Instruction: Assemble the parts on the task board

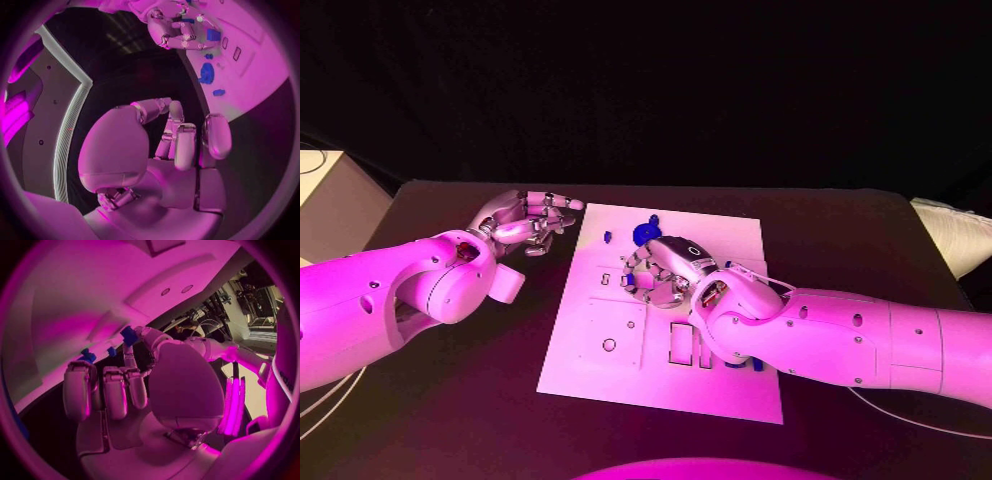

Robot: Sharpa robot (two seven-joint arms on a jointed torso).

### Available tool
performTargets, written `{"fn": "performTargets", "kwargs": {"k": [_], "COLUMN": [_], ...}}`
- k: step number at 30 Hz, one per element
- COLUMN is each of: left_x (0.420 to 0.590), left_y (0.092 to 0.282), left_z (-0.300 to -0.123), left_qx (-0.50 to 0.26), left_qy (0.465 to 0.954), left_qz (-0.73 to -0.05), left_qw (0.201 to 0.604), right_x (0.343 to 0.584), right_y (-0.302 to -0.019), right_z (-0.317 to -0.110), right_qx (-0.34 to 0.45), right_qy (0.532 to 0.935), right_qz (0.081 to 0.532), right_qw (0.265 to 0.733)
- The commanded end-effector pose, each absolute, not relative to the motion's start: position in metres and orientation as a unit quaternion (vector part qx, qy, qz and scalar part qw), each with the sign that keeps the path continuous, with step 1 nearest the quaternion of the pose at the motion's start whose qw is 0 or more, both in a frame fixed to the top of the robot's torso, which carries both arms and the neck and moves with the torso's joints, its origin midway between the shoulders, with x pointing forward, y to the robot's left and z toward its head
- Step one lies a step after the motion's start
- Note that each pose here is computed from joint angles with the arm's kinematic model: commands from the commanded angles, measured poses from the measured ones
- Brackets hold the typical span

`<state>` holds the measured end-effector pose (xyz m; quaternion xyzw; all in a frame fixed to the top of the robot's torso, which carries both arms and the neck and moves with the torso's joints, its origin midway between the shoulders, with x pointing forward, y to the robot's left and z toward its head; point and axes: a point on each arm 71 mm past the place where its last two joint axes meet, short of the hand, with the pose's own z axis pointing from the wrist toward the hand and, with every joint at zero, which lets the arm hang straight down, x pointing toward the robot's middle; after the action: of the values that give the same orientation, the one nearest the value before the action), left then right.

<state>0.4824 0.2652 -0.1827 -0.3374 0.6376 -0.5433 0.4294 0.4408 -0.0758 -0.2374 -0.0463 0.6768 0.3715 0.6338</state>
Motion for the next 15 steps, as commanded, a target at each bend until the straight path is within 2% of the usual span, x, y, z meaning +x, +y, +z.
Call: {"fn": "performTargets", "kwargs": {"k": [1,15], "left_x": [0.4822,0.4820], "left_y": [0.2628,0.2627], "left_z": [-0.1817,-0.1818], "left_qx": [-0.333,-0.330], "left_qy": [0.638,0.641], "left_qz": [-0.549,-0.548], "left_qw": [0.424,0.424], "right_x": [0.4399,0.4409], "right_y": [-0.0744,-0.0755], "right_z": [-0.2385,-0.2408], "right_qx": [-0.055,-0.059], "right_qy": [0.680,0.689], "right_qz": [0.372,0.364], "right_qw": [0.630,0.624]}}
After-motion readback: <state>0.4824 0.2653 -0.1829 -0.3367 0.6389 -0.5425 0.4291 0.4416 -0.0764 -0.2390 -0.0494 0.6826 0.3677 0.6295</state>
